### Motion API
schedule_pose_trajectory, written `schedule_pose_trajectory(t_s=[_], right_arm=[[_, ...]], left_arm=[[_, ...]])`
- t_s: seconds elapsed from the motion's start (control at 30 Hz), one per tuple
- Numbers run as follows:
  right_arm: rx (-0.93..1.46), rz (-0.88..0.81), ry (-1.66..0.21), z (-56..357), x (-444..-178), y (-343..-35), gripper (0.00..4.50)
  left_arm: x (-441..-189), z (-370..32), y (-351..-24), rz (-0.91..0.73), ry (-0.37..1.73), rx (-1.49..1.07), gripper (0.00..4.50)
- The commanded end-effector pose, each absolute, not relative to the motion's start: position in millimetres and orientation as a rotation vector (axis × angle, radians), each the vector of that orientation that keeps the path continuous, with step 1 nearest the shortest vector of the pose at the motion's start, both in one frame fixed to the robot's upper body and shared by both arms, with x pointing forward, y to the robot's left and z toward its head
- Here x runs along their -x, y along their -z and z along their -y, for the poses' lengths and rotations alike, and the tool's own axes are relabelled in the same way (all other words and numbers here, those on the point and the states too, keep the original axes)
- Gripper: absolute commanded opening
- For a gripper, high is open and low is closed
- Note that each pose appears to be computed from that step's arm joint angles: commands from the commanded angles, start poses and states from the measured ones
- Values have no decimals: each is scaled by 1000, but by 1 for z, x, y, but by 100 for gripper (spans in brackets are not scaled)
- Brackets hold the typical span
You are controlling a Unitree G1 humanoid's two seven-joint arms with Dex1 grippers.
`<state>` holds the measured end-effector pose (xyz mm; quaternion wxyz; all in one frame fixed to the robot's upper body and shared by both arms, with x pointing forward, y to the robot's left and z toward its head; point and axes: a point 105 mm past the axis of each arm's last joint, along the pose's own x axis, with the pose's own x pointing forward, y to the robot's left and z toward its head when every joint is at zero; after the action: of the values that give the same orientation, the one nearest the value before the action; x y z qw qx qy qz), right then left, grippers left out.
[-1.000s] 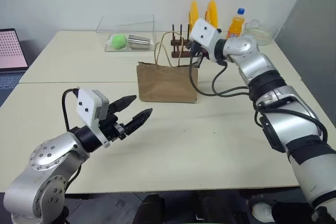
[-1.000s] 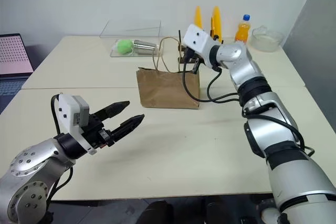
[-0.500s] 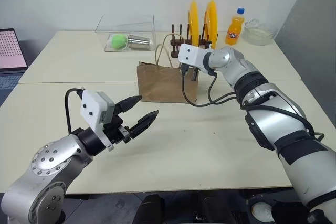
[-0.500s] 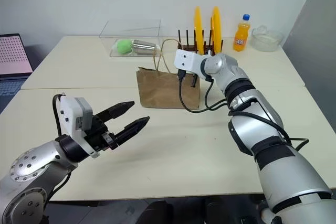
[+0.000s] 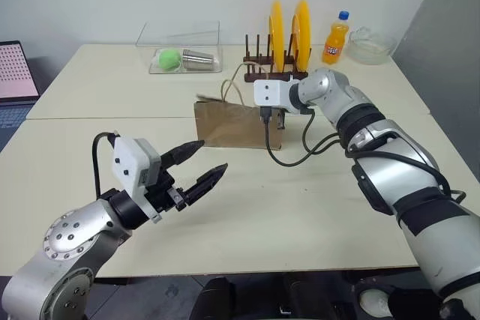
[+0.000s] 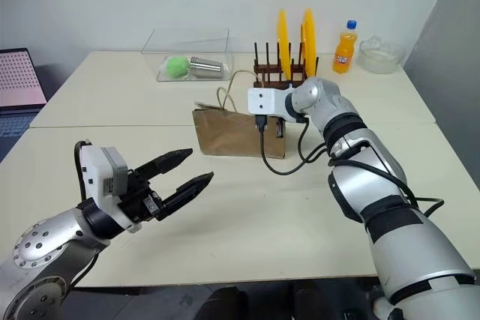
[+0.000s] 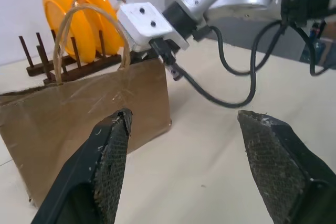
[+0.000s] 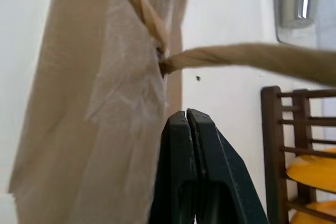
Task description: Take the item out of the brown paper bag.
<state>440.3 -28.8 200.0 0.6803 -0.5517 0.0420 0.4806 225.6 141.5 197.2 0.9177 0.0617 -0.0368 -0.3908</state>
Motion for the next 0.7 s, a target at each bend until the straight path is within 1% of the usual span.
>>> schedule_pose_trajectory(t_s=[0.03,0.2,0.37,0.53,0.6,0.7], right_arm=[[1214,25,-1200,18,-426,-217,4],[1206,83,-1350,16,-406,-214,4],[1201,82,-1473,22,-380,-206,4],[1203,49,-1519,29,-358,-196,4],[1199,46,-1512,29,-355,-196,4],[1179,88,-1470,27,-354,-204,4]], left_arm=[[-217,-144,-189,55,832,-181,341],[-211,-146,-180,24,869,-210,341],[-208,-146,-175,2,914,-238,341],[-204,-145,-172,-16,957,-256,341],[-202,-146,-172,-24,972,-254,341],[-198,-148,-172,-55,1018,-281,341]])
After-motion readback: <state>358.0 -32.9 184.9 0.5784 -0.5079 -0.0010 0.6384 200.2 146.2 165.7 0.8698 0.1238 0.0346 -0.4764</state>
